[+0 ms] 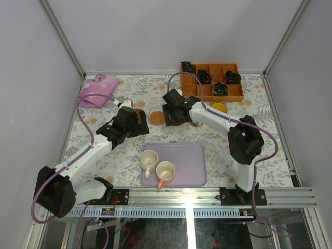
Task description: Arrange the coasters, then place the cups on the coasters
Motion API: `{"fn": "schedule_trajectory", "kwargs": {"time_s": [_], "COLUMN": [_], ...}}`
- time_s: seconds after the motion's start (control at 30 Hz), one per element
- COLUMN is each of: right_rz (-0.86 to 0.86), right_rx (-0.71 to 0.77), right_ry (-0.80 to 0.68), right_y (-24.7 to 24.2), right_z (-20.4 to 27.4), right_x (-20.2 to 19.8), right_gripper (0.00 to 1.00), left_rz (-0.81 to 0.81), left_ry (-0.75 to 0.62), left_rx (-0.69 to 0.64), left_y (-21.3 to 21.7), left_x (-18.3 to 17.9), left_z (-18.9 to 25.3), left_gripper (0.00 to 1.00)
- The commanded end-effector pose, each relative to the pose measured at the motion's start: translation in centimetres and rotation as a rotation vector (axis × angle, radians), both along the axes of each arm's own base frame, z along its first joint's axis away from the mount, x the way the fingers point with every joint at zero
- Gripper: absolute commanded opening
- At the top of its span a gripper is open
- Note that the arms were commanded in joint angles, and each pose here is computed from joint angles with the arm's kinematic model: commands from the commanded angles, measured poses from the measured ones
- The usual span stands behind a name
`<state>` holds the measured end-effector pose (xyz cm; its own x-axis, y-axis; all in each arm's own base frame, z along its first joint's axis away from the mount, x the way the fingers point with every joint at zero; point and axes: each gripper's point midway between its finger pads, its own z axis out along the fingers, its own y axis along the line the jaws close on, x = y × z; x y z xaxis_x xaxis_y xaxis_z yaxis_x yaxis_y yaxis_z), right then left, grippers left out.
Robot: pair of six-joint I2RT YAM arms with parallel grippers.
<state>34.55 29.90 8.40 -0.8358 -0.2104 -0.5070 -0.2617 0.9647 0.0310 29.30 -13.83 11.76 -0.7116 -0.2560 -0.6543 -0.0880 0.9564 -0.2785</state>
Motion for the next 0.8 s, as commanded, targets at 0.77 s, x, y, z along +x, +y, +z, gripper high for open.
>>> {"fn": "schedule_trajectory", "kwargs": {"time_s": [0.77], "right_rz": [-0.075], "right_rx": [0.106], "right_ry": [-0.310], "right_y": [-6.4], "right_z": [11.9], "right_x": [-2.7], "right_gripper": [0.79], "left_rz": [-0.404], "left_ry": [0.226], "left_rx": [-0.262], "left_y": [-8.4], "left_x": [-19.3], "left_z": [7.0], "left_gripper": [0.99]}}
